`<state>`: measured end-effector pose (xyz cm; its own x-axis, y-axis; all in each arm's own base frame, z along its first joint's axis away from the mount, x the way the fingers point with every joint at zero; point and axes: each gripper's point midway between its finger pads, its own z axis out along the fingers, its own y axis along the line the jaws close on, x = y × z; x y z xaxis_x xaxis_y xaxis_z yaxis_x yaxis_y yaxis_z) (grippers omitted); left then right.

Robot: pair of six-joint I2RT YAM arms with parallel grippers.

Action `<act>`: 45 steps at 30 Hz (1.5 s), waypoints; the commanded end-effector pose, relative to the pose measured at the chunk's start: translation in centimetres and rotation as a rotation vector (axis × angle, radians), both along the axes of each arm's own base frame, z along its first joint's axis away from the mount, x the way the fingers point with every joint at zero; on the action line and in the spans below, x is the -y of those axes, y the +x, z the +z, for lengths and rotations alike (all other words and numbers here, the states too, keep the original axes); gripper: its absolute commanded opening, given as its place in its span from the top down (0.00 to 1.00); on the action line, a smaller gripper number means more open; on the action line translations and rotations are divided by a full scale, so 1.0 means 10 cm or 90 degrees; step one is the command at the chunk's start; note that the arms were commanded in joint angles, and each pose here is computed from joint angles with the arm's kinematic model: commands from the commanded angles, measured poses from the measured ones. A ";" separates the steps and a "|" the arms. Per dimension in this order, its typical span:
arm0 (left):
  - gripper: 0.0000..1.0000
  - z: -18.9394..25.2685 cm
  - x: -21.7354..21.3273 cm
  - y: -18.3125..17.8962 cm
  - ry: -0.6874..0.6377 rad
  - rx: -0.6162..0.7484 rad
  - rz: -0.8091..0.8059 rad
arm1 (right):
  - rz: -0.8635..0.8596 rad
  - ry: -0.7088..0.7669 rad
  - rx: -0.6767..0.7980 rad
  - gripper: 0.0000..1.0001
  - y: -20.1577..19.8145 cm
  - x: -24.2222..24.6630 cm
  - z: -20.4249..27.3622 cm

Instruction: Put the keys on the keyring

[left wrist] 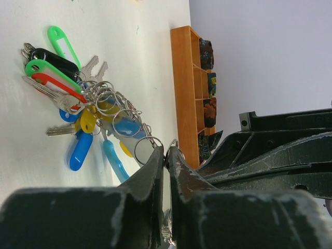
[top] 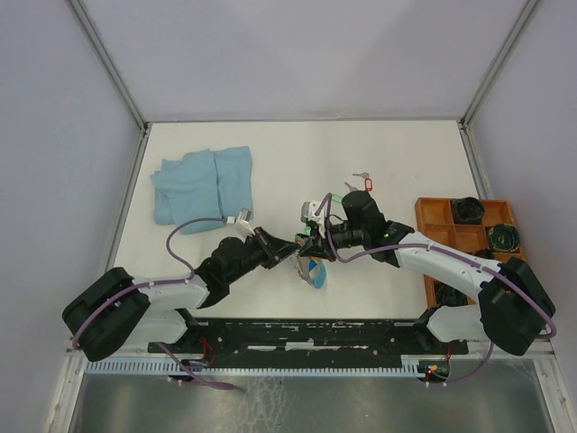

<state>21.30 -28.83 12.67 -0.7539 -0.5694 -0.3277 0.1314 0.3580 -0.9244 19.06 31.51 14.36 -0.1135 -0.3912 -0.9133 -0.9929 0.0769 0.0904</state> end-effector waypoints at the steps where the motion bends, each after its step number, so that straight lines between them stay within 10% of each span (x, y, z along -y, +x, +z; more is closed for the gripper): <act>1: 0.92 0.34 0.04 0.06 -0.049 0.050 0.005 | 0.023 0.025 0.020 0.98 -0.02 -0.06 0.13; 15: 0.97 0.62 -0.21 0.12 0.043 0.320 0.039 | -0.073 -0.016 -0.018 0.58 0.07 0.12 0.28; 29: 0.97 0.81 -0.21 0.03 0.112 0.534 -0.002 | -0.190 0.054 -0.067 0.57 0.50 0.16 0.49; 45: 0.97 0.89 -0.15 0.01 0.113 0.571 -0.021 | -0.117 0.112 -0.113 0.56 0.48 -0.11 0.41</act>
<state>21.07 -27.07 17.19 -0.3212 -0.3693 -0.8720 0.7208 0.5019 -0.4780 24.02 31.15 14.86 -0.4067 -0.2773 -0.8704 -0.8914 0.3291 0.3116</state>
